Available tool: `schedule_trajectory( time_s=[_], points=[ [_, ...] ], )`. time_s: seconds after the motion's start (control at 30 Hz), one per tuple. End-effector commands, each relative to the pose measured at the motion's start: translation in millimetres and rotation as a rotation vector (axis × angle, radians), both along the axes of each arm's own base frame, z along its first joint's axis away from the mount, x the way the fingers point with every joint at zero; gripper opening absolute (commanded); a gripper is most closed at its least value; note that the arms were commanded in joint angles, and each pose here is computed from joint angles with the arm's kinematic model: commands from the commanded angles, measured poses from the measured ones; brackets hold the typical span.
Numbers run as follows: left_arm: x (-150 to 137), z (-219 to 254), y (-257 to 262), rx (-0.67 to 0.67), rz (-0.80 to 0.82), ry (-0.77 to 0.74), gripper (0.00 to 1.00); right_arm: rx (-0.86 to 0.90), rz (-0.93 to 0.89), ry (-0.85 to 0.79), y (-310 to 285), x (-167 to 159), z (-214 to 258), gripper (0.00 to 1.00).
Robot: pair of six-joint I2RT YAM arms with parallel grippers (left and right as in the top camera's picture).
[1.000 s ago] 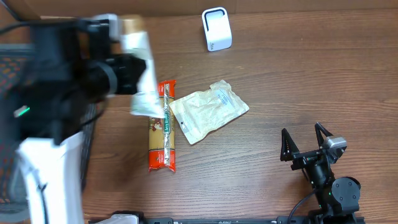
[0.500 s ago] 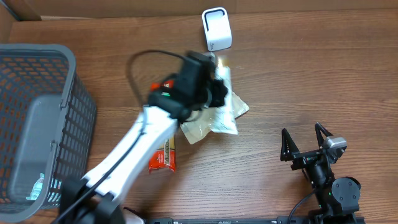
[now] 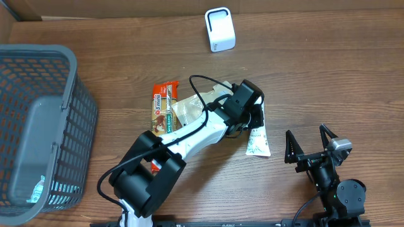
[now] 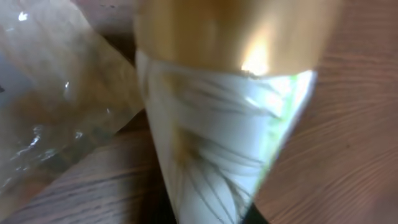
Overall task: Scan the item barcode
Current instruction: 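Carry the white tube right and set it down near the right gripper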
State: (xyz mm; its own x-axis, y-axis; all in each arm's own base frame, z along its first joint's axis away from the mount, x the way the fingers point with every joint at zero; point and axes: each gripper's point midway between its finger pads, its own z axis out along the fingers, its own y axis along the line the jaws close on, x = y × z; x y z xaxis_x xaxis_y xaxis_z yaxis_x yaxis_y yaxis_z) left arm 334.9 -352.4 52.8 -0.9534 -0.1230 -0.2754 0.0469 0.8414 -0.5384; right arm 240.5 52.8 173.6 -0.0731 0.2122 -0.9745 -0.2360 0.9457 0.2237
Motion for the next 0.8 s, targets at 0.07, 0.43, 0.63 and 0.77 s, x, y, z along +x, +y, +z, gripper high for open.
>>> schedule_trajectory(
  time_s=[0.07,0.43,0.63,0.77],
  points=[
    [13.3,30.6,-20.0,-0.101,-0.057,-0.088,0.75,0.004,0.0,-0.002,0.7,-0.1,-2.2,1.0],
    [61.3,122.8,22.1,0.039,-0.026,-0.265,1.0,0.004,0.0,-0.002,0.7,-0.1,-2.2,1.0],
    [68.0,230.9,94.4,0.246,-0.043,-0.448,1.0,0.004,0.0,-0.002,0.7,-0.1,-2.2,1.0],
    [63.6,296.3,147.7,0.276,0.014,-0.545,1.0,0.004,0.0,-0.002,0.7,-0.1,-2.2,1.0]
  ],
)
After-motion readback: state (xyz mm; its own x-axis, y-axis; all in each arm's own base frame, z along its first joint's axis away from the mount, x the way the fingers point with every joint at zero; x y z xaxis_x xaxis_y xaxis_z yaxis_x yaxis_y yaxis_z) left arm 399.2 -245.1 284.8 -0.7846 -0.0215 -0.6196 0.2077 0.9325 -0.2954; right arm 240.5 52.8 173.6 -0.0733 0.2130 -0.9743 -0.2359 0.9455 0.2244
